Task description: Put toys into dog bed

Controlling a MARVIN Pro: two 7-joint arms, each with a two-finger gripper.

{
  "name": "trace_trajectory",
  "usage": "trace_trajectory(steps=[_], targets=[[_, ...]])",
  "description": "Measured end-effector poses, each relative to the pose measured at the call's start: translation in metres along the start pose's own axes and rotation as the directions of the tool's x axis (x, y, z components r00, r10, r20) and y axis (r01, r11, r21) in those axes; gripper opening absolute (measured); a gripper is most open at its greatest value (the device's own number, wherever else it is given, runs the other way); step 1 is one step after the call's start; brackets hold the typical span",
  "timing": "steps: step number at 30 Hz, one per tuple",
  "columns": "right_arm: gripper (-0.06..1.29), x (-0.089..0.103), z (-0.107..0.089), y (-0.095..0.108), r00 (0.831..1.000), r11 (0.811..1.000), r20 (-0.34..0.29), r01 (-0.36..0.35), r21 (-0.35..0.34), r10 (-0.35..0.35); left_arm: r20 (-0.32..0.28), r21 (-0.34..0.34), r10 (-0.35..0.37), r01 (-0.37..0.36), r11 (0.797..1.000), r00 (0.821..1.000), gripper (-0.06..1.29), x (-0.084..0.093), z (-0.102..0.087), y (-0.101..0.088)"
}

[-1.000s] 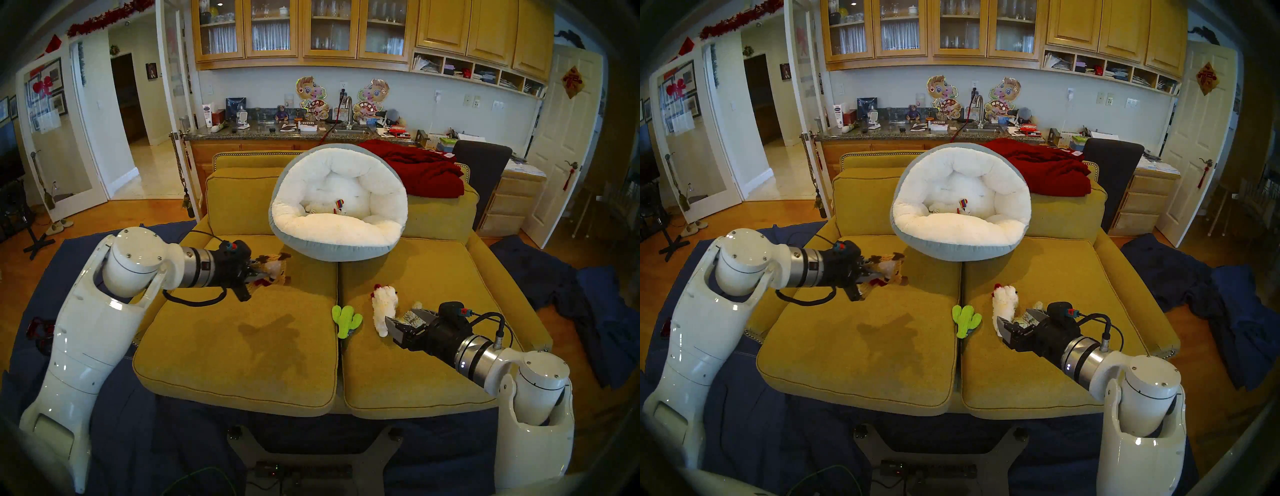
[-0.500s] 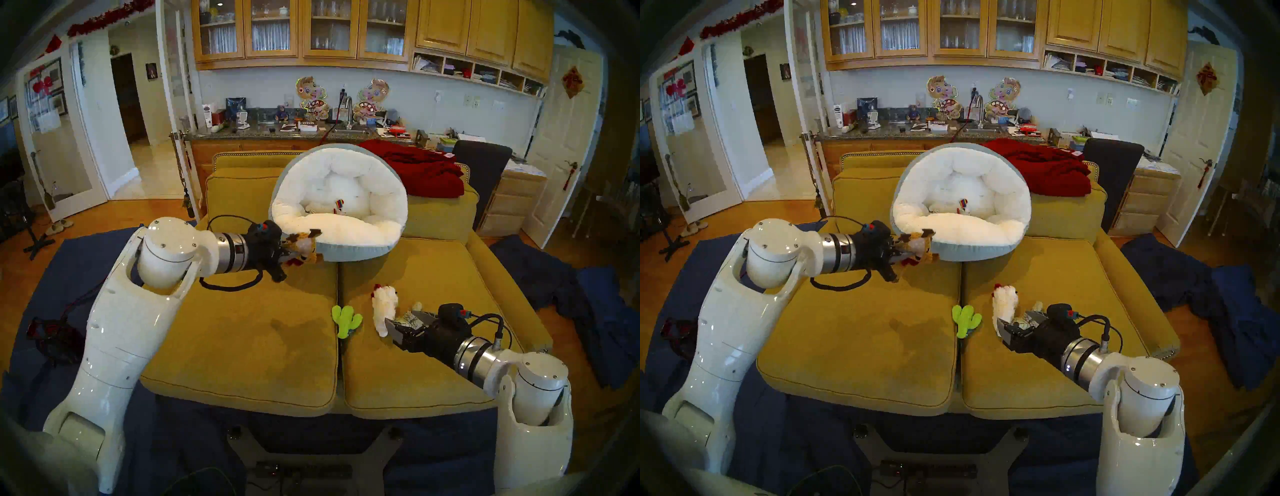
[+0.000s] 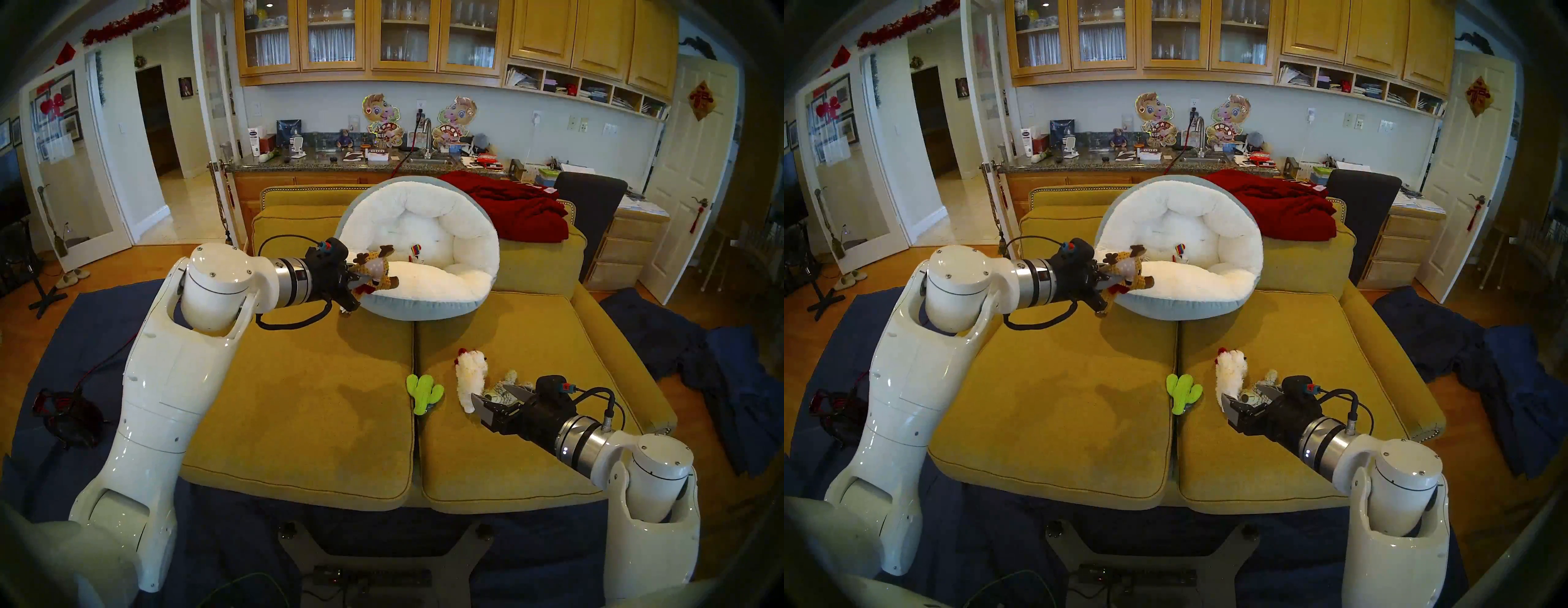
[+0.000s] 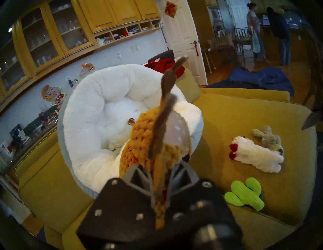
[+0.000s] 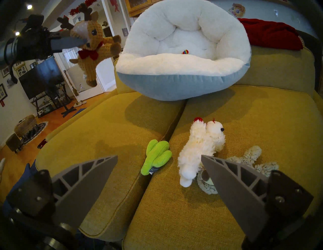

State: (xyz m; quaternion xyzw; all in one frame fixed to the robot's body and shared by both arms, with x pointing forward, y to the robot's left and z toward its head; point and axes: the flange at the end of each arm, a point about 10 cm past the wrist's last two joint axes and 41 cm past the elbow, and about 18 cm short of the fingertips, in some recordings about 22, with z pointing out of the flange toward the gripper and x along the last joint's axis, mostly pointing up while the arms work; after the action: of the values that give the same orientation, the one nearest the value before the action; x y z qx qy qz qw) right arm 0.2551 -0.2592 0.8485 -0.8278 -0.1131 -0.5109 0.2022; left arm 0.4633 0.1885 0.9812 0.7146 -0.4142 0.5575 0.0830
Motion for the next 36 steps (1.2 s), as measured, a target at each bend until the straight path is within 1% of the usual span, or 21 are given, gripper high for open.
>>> trace_trajectory(steps=[12, 21, 36], targets=[[1.24, -0.004, 0.001, 0.001, 1.0, 1.0, 0.008, -0.009, 0.0, 0.009, 0.035, 0.064, -0.054, 0.051, 0.997, 0.998, 0.04, -0.003, 0.021, -0.019], [1.24, -0.007, 0.002, 0.003, 1.0, 1.0, 0.014, -0.016, 0.0, 0.016, 0.039, 0.106, -0.075, 0.07, 0.992, 0.996, 0.04, 0.004, 0.035, -0.032], [1.24, -0.013, 0.004, 0.005, 0.999, 1.0, 0.026, -0.029, -0.001, 0.029, 0.051, 0.146, -0.094, 0.086, 0.986, 0.994, 0.04, 0.013, 0.056, -0.046]])
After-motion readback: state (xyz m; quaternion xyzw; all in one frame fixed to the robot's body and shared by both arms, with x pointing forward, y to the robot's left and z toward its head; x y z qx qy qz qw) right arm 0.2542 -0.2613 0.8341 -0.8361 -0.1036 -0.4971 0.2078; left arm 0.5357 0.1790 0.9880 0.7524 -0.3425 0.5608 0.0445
